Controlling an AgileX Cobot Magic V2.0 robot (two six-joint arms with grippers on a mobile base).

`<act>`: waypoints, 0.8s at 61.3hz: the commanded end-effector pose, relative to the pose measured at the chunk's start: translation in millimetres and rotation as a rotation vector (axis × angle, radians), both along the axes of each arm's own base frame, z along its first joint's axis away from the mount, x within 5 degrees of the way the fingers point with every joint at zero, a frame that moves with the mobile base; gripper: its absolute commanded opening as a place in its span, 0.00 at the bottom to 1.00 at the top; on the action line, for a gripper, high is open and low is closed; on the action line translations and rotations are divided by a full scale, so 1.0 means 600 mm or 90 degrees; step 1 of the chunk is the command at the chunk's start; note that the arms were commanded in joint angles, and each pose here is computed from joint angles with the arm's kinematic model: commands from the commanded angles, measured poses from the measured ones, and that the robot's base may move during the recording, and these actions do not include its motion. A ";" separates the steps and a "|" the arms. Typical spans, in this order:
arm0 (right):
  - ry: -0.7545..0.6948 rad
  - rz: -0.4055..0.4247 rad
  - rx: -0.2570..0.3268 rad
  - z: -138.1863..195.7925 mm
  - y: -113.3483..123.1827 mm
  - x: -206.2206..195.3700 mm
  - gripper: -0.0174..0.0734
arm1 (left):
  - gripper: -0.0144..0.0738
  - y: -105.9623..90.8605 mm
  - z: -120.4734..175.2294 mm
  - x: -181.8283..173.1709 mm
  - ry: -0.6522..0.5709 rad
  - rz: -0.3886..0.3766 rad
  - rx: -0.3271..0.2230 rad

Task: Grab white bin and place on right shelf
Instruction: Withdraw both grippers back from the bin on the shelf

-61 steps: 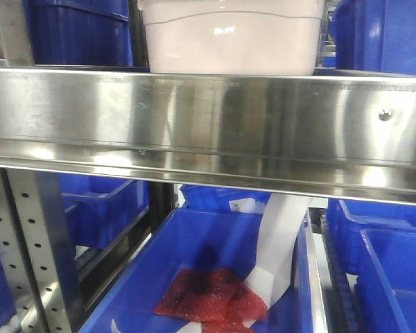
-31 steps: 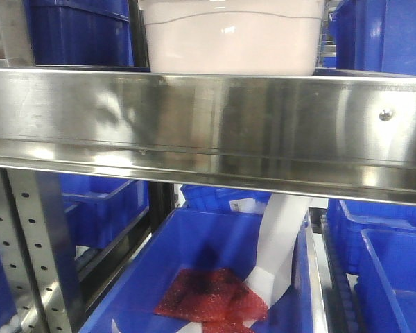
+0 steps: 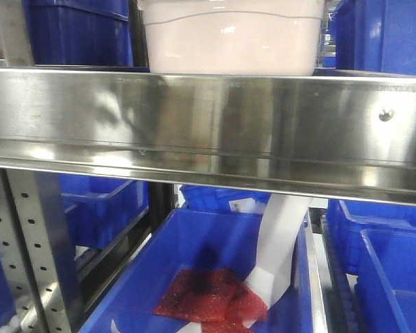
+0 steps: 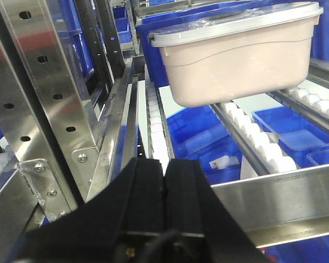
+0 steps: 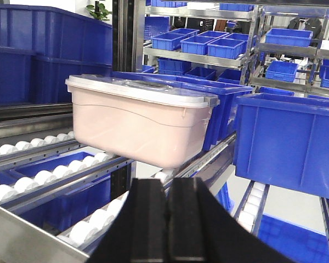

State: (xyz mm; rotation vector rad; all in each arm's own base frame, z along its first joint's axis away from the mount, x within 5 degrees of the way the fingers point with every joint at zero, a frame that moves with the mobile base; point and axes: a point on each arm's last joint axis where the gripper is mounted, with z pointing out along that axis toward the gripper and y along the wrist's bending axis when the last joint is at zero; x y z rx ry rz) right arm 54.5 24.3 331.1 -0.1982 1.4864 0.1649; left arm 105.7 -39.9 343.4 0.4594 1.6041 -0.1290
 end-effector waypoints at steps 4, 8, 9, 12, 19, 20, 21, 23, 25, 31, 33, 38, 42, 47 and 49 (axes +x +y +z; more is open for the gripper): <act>-0.031 -0.019 0.014 0.018 -0.005 0.000 0.27 | 0.03 0.001 0.026 -0.002 -0.066 0.001 -0.032; -0.031 -0.019 0.014 0.018 -0.005 0.000 0.27 | 0.03 0.004 0.020 -0.005 -0.060 0.006 -0.029; -0.031 -0.019 0.014 0.018 -0.005 0.000 0.27 | 0.03 0.006 0.018 -0.008 -0.061 0.010 -0.029; -0.031 -0.019 0.014 0.018 -0.005 0.000 0.27 | 0.03 0.012 0.010 -0.014 -0.064 0.025 -0.029; -0.031 -0.019 0.014 0.018 -0.005 0.000 0.27 | 0.03 0.031 -0.013 -0.038 -0.078 0.072 -0.051; -0.031 -0.019 0.014 0.018 -0.005 0.000 0.27 | 0.03 0.032 -0.020 -0.041 -0.074 0.077 -0.056; -0.031 -0.019 0.014 0.018 -0.005 0.000 0.27 | 0.03 0.035 -0.024 -0.046 -0.079 0.085 -0.062; -0.031 -0.019 0.014 0.018 -0.005 0.000 0.27 | 0.03 0.039 -0.037 -0.053 -0.078 0.098 -0.072; -0.031 -0.019 0.014 0.018 -0.005 0.000 0.27 | 0.03 0.043 -0.052 -0.059 -0.076 0.111 -0.083; -0.031 -0.019 0.014 0.018 -0.005 0.000 0.27 | 0.03 0.051 -0.101 -0.073 -0.068 0.147 -0.095; -0.031 -0.019 0.014 0.018 -0.005 0.000 0.27 | 0.03 0.054 -0.116 -0.078 -0.072 0.162 -0.100; -0.031 -0.019 0.014 0.018 -0.005 0.000 0.27 | 0.03 0.059 -0.154 -0.083 -0.078 0.192 -0.114; -0.031 -0.019 0.014 0.018 -0.005 0.000 0.27 | 0.03 0.063 -0.179 -0.085 -0.098 0.216 -0.121; -0.031 -0.019 0.014 0.018 -0.005 0.000 0.27 | 0.03 0.069 -0.205 -0.085 -0.133 0.239 -0.126; -0.031 -0.019 0.014 0.018 -0.005 0.000 0.27 | 0.03 0.070 -0.216 -0.085 -0.148 0.245 -0.129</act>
